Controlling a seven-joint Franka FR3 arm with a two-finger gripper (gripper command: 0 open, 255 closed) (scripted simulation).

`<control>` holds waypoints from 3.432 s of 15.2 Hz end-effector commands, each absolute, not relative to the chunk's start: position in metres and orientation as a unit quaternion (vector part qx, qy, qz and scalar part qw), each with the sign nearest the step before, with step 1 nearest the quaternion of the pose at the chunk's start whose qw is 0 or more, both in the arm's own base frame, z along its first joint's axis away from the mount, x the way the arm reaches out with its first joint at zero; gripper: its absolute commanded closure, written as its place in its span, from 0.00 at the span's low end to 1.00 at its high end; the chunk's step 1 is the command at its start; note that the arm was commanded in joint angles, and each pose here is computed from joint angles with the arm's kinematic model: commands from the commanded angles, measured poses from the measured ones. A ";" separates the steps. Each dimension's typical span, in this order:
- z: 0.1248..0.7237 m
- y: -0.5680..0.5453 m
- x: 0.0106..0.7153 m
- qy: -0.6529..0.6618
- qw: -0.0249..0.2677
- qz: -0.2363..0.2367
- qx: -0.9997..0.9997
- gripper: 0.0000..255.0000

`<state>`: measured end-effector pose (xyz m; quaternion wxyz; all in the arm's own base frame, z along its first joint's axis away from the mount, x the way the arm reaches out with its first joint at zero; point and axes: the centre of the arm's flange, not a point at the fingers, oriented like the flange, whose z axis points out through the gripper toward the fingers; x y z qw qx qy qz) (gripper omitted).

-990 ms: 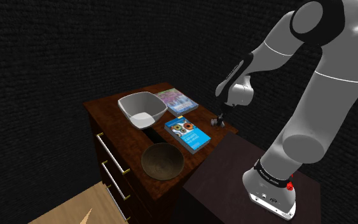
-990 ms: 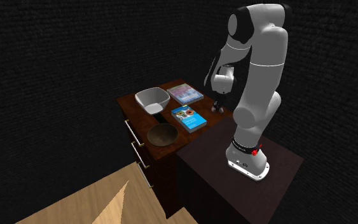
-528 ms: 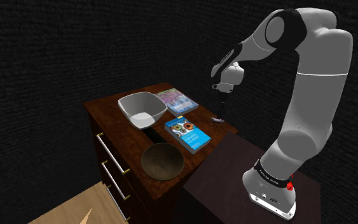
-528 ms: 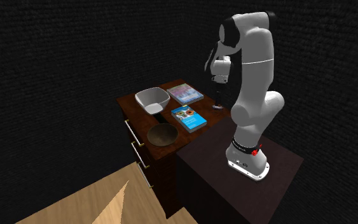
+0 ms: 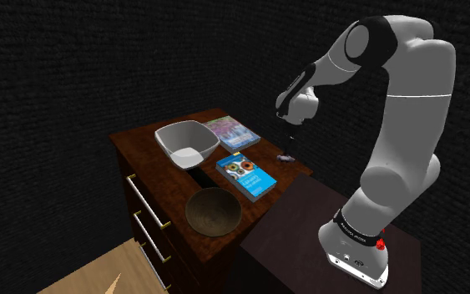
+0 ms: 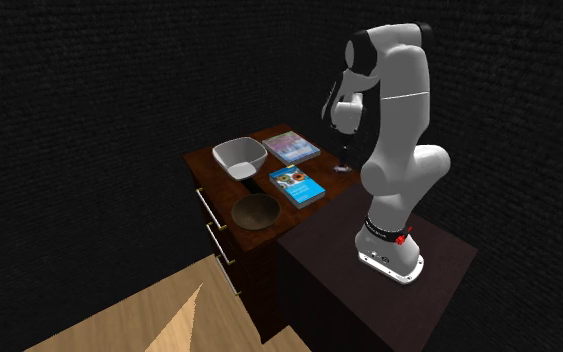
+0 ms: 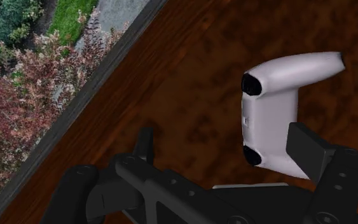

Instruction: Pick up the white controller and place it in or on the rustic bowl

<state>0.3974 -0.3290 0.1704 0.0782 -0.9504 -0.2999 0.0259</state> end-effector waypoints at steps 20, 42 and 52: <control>0.154 -0.313 0.354 -0.275 0.108 -0.020 -0.955 1.00; 0.229 -0.316 0.354 -0.275 0.108 -0.021 -0.955 1.00; 0.281 -0.316 0.354 -0.275 0.108 -0.021 -0.955 1.00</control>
